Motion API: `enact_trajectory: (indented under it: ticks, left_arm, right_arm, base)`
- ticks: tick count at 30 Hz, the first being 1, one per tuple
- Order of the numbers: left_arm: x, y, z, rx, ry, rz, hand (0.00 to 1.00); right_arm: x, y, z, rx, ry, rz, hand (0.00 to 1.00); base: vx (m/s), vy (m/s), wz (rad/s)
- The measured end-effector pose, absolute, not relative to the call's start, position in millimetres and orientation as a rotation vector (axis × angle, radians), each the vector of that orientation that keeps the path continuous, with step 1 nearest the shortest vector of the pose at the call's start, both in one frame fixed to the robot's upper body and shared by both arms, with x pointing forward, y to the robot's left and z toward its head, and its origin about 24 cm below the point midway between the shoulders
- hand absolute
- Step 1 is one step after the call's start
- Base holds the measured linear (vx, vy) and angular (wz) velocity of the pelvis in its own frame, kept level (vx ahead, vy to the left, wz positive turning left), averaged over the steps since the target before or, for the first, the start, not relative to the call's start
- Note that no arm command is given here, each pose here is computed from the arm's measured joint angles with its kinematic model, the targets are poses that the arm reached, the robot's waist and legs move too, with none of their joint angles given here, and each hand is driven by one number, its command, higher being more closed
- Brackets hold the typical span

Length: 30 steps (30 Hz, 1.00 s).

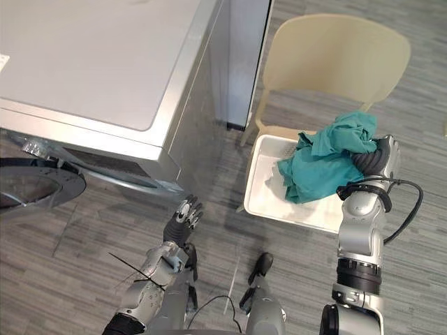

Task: Pick up the laundry basket with both hands and put the clothes into the washing machine.

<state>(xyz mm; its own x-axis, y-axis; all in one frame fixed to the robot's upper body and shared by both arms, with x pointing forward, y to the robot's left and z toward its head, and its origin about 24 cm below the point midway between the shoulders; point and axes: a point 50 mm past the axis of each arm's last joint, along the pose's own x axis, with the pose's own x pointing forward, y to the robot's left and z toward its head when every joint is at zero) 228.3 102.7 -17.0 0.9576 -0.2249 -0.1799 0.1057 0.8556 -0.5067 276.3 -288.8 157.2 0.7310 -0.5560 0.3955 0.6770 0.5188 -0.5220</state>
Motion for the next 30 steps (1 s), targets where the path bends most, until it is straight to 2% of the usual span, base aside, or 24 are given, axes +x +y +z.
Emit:
enact_trajectory:
  ticks: [7, 12, 14, 19, 30]
  left_arm:
    - [225, 105, -16, -0.435, 0.228, -0.182, 0.00]
    - [234, 89, 36, -0.299, -0.019, -0.312, 0.00]
    - [236, 72, 67, -0.264, -0.170, -0.397, 0.00]
    - [242, 43, 97, -0.156, -0.328, -0.530, 0.00]
    - [268, 17, 86, -0.074, -0.229, -0.604, 0.00]
  right_arm:
    - [254, -262, 178, -0.687, -0.360, -0.757, 1.00]
    - [250, -226, 192, -0.646, -0.517, -0.649, 1.00]
    - [247, -208, 201, -0.627, -0.608, -0.588, 1.00]
    - [248, -176, 211, -0.556, -0.729, -0.466, 1.00]
    - [253, -134, 230, -0.304, -0.850, -0.258, 1.00]
  base:
    - [0.04, 0.007, -0.01]
    - [0.07, 0.011, -0.17]
    - [0.10, 0.019, -0.23]
    - [0.06, 0.013, -0.33]
    - [0.00, 0.001, -0.18]
